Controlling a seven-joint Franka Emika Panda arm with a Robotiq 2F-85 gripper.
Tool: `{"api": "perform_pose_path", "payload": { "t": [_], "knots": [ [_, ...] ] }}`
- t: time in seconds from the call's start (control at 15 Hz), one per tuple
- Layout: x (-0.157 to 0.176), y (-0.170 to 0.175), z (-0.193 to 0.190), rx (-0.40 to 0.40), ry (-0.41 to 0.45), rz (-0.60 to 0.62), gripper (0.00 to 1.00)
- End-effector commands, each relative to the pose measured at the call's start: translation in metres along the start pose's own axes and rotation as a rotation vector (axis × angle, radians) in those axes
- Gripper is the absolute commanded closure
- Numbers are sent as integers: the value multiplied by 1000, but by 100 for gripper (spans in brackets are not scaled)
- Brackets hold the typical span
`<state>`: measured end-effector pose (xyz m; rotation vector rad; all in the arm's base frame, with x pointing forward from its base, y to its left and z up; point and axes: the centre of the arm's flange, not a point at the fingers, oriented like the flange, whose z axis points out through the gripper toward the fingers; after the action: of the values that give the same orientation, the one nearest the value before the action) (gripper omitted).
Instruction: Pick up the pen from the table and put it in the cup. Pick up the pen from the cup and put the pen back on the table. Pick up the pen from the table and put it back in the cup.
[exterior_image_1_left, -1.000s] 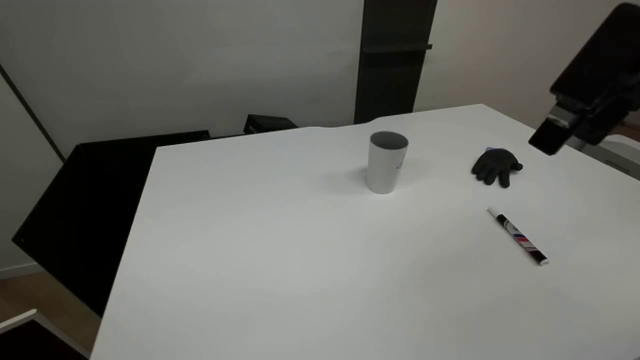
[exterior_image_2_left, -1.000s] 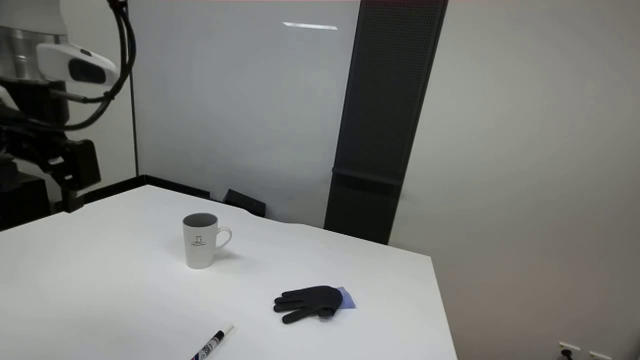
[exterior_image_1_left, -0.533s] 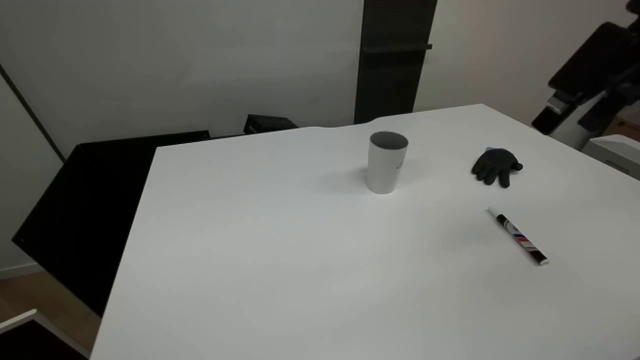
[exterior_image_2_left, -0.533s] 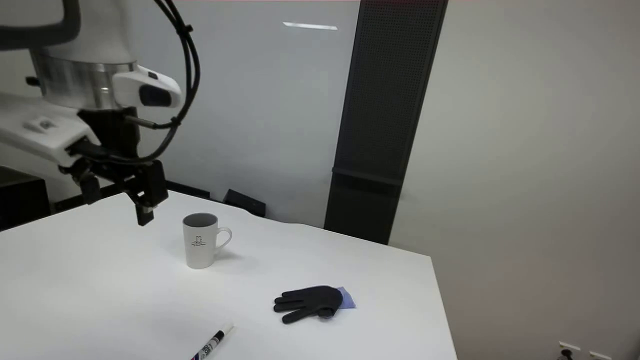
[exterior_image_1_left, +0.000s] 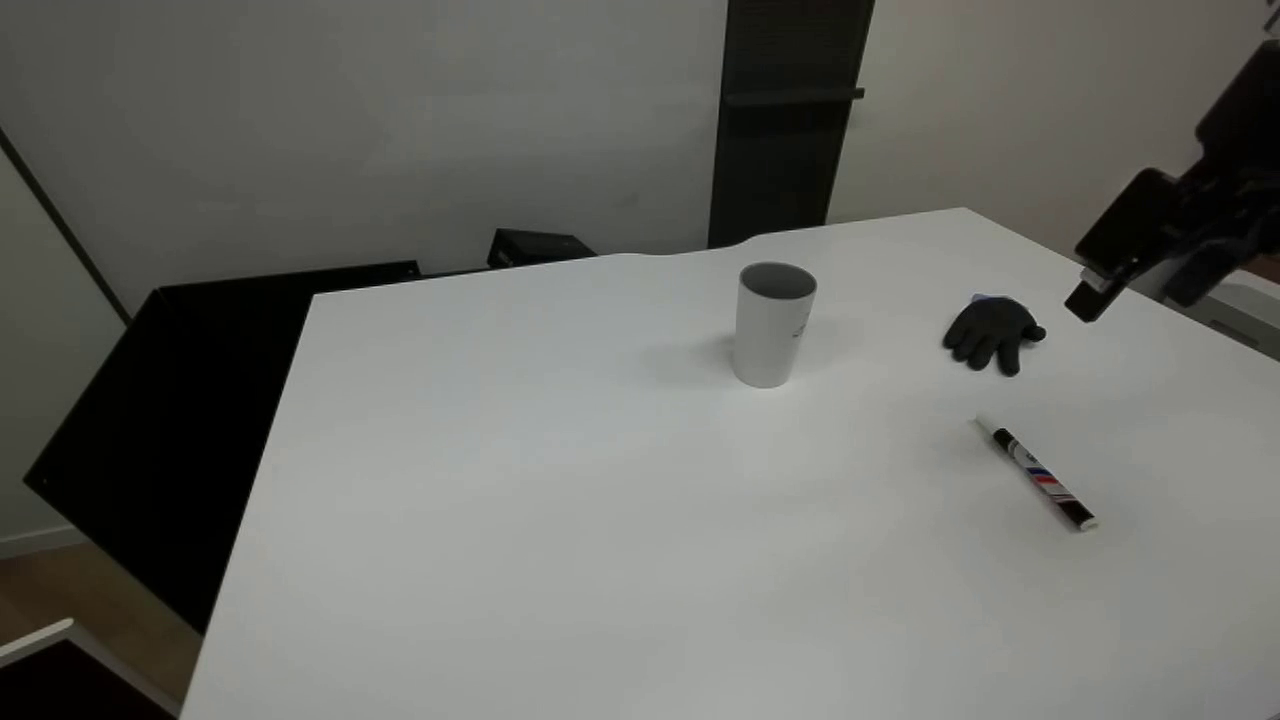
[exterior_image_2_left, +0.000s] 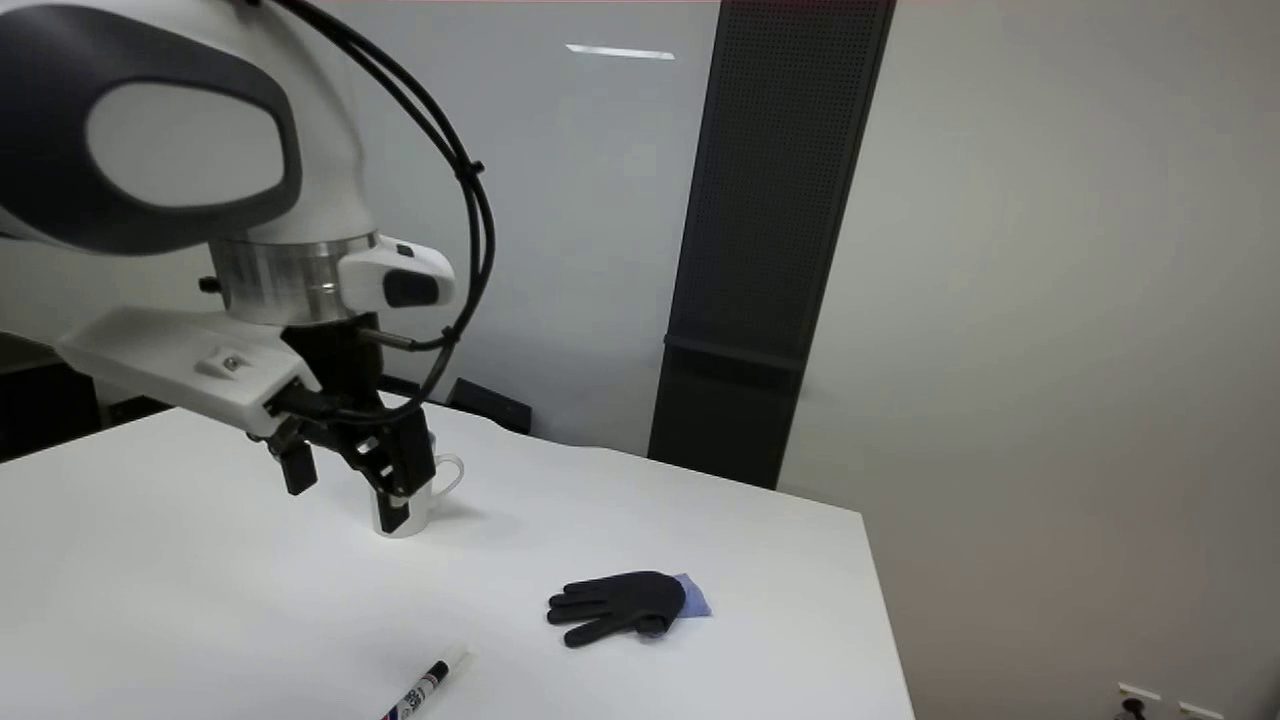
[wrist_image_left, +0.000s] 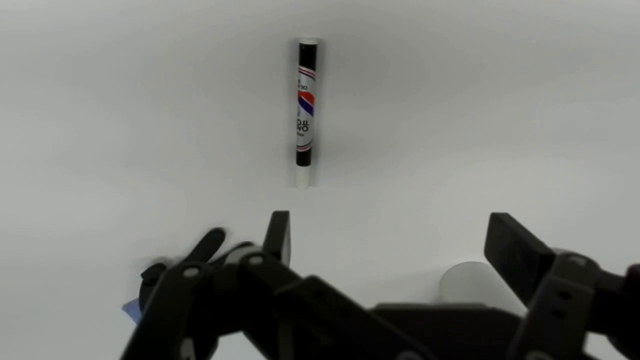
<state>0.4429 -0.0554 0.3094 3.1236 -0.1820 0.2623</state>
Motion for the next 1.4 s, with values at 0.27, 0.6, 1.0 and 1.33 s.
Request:
{"api": "perform_pose_path", "payload": {
  "t": [0.27, 0.6, 1.0, 1.33],
  "knots": [
    [30, 22, 48, -59, -101, 47, 0],
    [35, 23, 81, -53, -142, 44, 0],
    [34, 9, 119, -47, -172, 15, 0],
    [24, 3, 138, -37, -199, 66, 0]
  ]
}}
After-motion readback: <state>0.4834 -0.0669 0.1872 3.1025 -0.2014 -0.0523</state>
